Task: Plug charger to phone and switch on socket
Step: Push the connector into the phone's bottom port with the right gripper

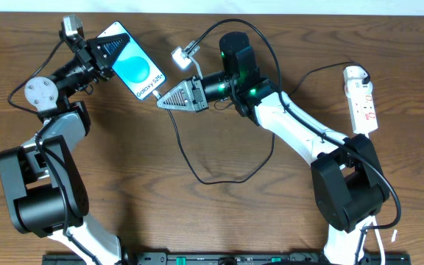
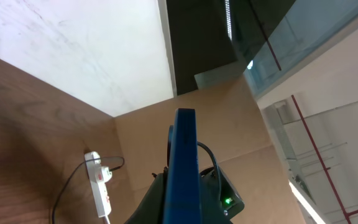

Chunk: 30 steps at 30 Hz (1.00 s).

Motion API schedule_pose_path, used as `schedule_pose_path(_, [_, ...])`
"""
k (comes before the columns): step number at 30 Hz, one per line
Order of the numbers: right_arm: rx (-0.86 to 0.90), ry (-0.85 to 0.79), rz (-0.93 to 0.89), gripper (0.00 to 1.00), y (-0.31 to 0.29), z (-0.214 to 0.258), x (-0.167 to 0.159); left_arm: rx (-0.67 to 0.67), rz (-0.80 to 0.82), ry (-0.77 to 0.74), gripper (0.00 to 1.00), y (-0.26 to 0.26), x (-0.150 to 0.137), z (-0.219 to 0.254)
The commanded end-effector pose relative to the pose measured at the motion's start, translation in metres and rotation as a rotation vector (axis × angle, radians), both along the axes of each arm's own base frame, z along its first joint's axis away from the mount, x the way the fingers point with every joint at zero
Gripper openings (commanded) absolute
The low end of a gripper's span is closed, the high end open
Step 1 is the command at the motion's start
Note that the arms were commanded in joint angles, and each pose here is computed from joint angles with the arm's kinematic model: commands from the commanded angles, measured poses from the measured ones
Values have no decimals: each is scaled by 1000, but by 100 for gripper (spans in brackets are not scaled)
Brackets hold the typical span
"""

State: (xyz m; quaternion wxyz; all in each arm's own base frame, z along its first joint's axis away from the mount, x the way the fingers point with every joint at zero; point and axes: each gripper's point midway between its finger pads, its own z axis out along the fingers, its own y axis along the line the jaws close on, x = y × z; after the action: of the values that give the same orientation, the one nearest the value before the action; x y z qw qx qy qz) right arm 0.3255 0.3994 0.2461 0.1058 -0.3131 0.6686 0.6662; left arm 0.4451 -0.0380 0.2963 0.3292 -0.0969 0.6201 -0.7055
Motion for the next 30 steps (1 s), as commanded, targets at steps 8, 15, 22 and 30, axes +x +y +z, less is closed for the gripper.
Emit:
schedule_pose_path(8, [15, -35, -20, 1, 3, 15, 0, 55, -50, -62, 8, -12, -12, 11])
schedule_pose_path(15, [15, -35, -23, 1, 2, 15, 1, 58, -55, -60, 7, -12, -12, 11])
schedule_pose_path(22, [14, -35, -35, 1, -2, 15, 6, 58, -56, -60, 7, -12, -13, 11])
schedule_pose_path(30, [11, -36, -52, 1, -4, 15, 10, 58, -56, -60, 7, -12, -13, 11])
